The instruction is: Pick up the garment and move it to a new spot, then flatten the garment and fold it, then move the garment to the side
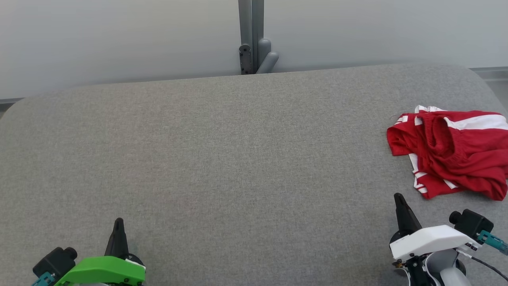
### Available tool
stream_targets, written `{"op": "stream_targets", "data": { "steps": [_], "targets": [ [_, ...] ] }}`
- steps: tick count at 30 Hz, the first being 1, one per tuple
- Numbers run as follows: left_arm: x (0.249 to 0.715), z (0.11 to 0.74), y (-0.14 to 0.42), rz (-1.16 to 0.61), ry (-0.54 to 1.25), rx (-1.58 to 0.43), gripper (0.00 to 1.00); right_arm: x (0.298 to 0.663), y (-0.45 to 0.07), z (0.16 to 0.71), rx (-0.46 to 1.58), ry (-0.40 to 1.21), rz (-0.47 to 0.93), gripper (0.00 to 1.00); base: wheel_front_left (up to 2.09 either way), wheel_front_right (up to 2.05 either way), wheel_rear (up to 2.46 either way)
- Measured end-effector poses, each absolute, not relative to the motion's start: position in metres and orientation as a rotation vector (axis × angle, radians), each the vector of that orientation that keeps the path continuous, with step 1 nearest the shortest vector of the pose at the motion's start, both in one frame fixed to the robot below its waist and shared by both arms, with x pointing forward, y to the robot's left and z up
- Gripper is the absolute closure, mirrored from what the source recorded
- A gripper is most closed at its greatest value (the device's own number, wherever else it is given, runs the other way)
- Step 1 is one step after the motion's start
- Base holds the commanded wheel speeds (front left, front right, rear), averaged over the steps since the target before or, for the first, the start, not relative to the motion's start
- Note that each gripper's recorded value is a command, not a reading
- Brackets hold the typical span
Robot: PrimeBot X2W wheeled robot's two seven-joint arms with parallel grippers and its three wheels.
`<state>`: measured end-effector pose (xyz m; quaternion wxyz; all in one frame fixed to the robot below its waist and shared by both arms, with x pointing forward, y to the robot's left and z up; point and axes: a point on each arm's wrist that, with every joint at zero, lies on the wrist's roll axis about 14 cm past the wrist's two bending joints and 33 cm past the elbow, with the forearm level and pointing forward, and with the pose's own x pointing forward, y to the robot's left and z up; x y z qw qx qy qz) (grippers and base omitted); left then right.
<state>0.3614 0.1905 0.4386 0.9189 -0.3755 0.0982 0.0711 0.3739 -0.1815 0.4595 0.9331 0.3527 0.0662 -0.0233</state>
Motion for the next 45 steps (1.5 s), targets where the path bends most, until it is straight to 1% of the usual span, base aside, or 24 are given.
{"op": "stream_targets", "data": {
  "steps": [20,45],
  "targets": [
    [0.369,0.454,0.194,0.141,0.160,-1.020,1.00,0.378,-0.188,0.470,0.978,0.110,-0.070,1.00,0.00,0.00,0.00],
    [0.377,0.474,0.197,0.106,0.105,-1.267,1.00,0.382,-0.191,0.485,1.240,0.072,-0.059,1.00,0.00,0.00,0.00]
  ]
}}
